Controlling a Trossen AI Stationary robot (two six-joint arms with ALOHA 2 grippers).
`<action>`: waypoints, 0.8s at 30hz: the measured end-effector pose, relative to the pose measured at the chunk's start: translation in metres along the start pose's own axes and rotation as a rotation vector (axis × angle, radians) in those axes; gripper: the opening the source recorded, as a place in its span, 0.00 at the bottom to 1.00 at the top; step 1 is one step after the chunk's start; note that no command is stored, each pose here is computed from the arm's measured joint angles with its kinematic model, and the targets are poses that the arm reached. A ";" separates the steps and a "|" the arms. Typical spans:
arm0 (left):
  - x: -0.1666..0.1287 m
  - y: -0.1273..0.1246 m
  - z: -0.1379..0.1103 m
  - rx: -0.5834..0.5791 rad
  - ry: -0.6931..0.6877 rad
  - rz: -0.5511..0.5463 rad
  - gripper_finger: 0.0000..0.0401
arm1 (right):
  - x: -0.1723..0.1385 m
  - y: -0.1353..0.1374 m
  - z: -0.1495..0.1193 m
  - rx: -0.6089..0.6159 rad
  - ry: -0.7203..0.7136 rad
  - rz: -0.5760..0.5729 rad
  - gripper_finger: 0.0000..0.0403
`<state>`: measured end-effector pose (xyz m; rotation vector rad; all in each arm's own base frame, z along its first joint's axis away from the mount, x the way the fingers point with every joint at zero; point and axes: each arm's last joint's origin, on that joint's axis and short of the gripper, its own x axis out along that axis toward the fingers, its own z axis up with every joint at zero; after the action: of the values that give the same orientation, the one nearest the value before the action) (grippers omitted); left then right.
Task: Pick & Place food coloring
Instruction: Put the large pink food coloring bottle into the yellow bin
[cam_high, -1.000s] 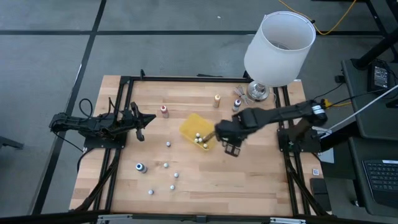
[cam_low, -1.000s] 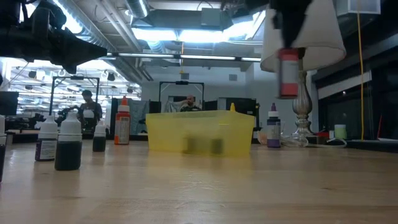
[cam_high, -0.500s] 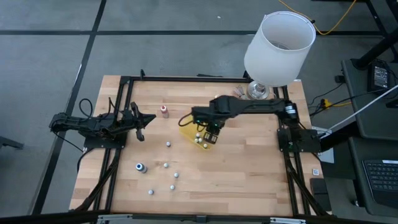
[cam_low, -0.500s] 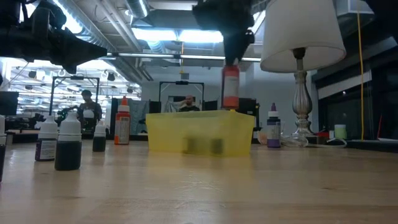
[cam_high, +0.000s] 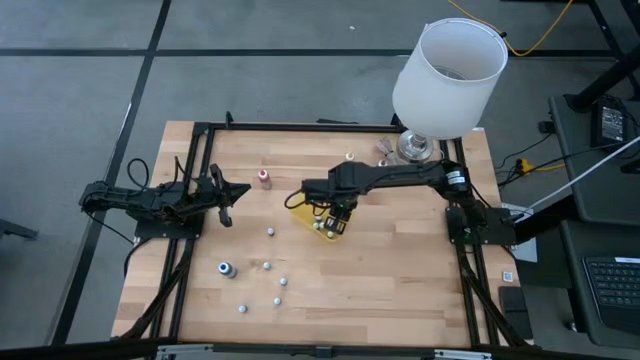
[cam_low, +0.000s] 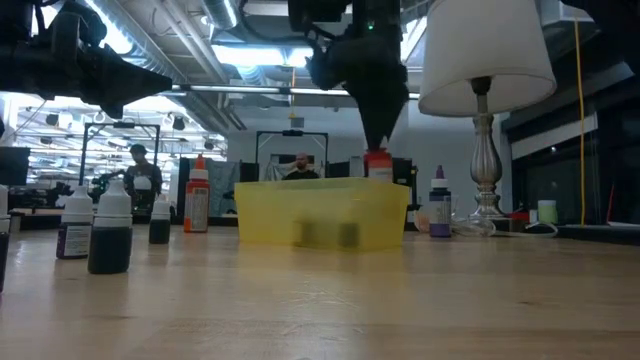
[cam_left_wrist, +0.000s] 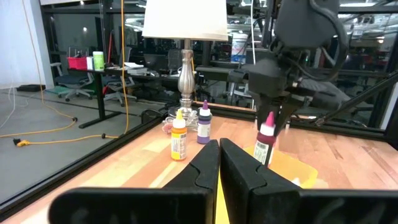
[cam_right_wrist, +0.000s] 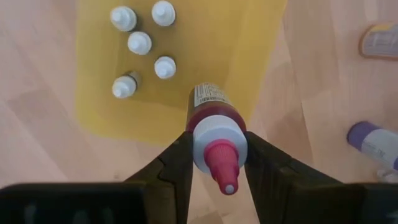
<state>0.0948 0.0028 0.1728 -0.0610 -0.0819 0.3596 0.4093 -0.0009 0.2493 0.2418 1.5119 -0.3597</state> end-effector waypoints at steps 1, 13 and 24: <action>0.000 0.000 0.000 0.000 0.000 0.000 0.03 | 0.002 0.000 0.000 0.001 -0.006 0.000 0.31; 0.000 0.000 0.000 0.000 0.000 0.000 0.02 | 0.020 0.003 0.003 0.004 -0.043 0.011 0.31; 0.000 0.000 0.000 0.000 0.000 0.000 0.03 | 0.022 0.003 0.001 0.027 -0.026 0.005 0.38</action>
<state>0.0948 0.0028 0.1729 -0.0610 -0.0820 0.3597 0.4121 -0.0008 0.2269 0.2608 1.4816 -0.3779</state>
